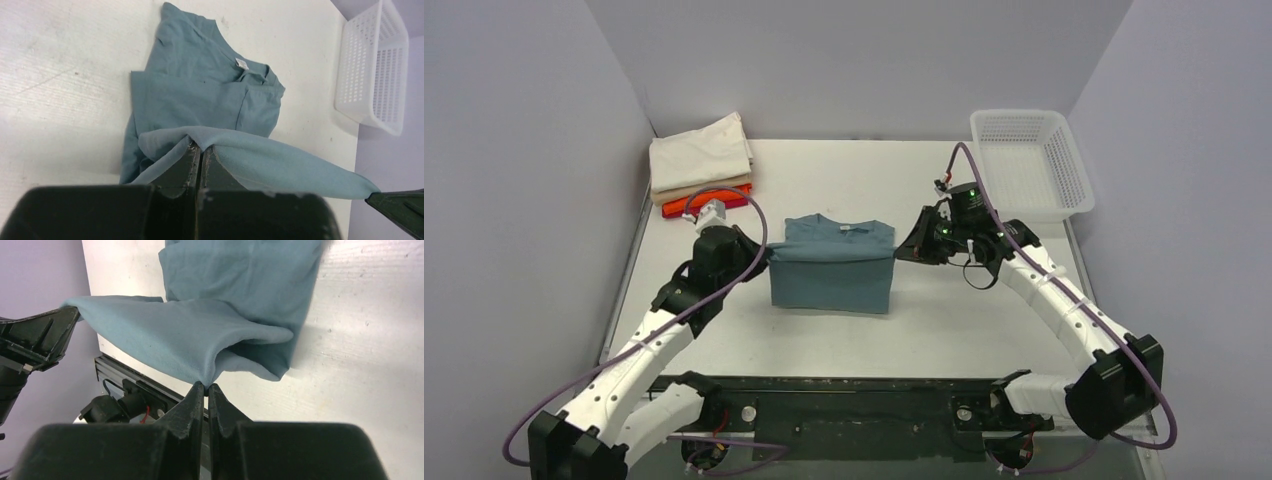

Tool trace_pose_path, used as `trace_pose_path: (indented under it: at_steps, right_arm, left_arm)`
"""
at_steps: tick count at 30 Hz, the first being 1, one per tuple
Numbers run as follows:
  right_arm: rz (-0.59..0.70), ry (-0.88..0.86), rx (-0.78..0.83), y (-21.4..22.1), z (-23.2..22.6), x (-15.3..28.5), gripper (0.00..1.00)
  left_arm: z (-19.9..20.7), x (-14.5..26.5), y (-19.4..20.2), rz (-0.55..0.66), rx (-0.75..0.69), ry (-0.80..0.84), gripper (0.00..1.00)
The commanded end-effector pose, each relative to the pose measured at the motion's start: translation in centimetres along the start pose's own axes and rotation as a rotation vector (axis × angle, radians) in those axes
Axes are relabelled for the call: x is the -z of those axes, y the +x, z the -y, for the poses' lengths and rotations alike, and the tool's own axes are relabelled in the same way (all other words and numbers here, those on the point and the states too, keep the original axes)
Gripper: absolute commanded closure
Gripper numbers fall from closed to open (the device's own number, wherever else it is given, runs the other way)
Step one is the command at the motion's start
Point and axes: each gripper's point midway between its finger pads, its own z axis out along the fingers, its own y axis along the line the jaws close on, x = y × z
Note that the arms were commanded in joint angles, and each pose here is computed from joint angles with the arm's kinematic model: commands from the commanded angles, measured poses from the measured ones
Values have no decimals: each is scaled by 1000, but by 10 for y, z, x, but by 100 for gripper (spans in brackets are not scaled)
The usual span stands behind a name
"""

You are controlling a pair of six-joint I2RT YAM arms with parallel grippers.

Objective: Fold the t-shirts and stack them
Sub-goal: Fold the long partially folded tshirt into a neat square

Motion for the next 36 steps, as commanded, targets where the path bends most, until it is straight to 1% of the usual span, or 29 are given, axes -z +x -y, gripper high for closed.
trace_pose_path:
  at_steps: [1, 6, 8, 9, 10, 11, 14, 15, 18, 21, 22, 23, 24, 25, 26, 27, 28, 29, 30, 31, 32, 34, 36]
  right_arm:
    - [34, 10, 7, -32, 1, -6, 100]
    - [23, 34, -27, -53, 11, -27, 100]
    - [20, 40, -43, -62, 15, -34, 100]
    - [26, 37, -41, -68, 14, -36, 100]
    - [14, 48, -53, -70, 20, -42, 100]
    - [19, 45, -50, -74, 19, -44, 100]
    - [2, 69, -78, -83, 31, -61, 100]
    - [4, 71, -85, -86, 33, -64, 100]
    - [-11, 86, -102, -94, 43, -81, 100]
    - [-29, 108, -120, -100, 55, -101, 100]
    - [-18, 106, -122, -107, 54, -104, 100]
    - [-21, 131, -134, -108, 64, -112, 100]
    - [-3, 134, -132, -116, 64, -116, 100]
    - [2, 167, -139, -118, 74, -123, 100]
    - [17, 169, -140, -126, 74, -126, 100]
    - [17, 172, -148, -131, 77, -132, 96]
    - [18, 173, -157, -134, 80, -134, 76]
    - [21, 168, -155, -138, 79, -136, 65]
    - [24, 172, -154, -140, 79, -135, 45]
    - [44, 178, -134, -147, 76, -130, 36]
    - [42, 191, -126, -147, 76, -126, 23]
    - [68, 207, -98, -147, 71, -113, 17]
    - [107, 182, -73, -146, 58, -94, 15]
  left_arm:
    - [25, -20, -54, 118, 27, 93, 100]
    - [29, -48, -68, 115, 8, 90, 100]
    - [25, -68, -65, 84, 1, 68, 100]
    - [29, -72, -69, 83, -4, 82, 100]
    - [23, -83, -65, 64, -2, 59, 100]
    - [26, -87, -69, 66, -3, 69, 100]
    - [15, -112, -64, 28, -4, 40, 100]
    - [23, -116, -69, 36, -10, 69, 100]
    - [14, -142, -59, -22, -19, 48, 100]
    - [10, -161, -57, -47, -28, 30, 100]
    - [3, -170, -51, -66, -31, 12, 100]
    - [5, -175, -54, -62, -38, 13, 100]
    - [3, -184, -52, -77, -44, 3, 100]
    - [1, -189, -52, -84, -48, -2, 100]
    - [-4, -196, -46, -123, -50, -31, 93]
    - [-11, -203, -41, -149, -46, -59, 86]
    - [-11, -203, -43, -171, -43, -80, 66]
    - [-12, -203, -42, -180, -43, -90, 49]
    - [-9, -202, -46, -178, -52, -88, 25]
    - [-5, -200, -49, -173, -57, -73, 18]
    - [-1, -197, -51, -168, -65, -62, 17]
    - [10, -188, -56, -161, -71, -26, 16]
    - [25, -177, -51, -170, -79, 37, 16]
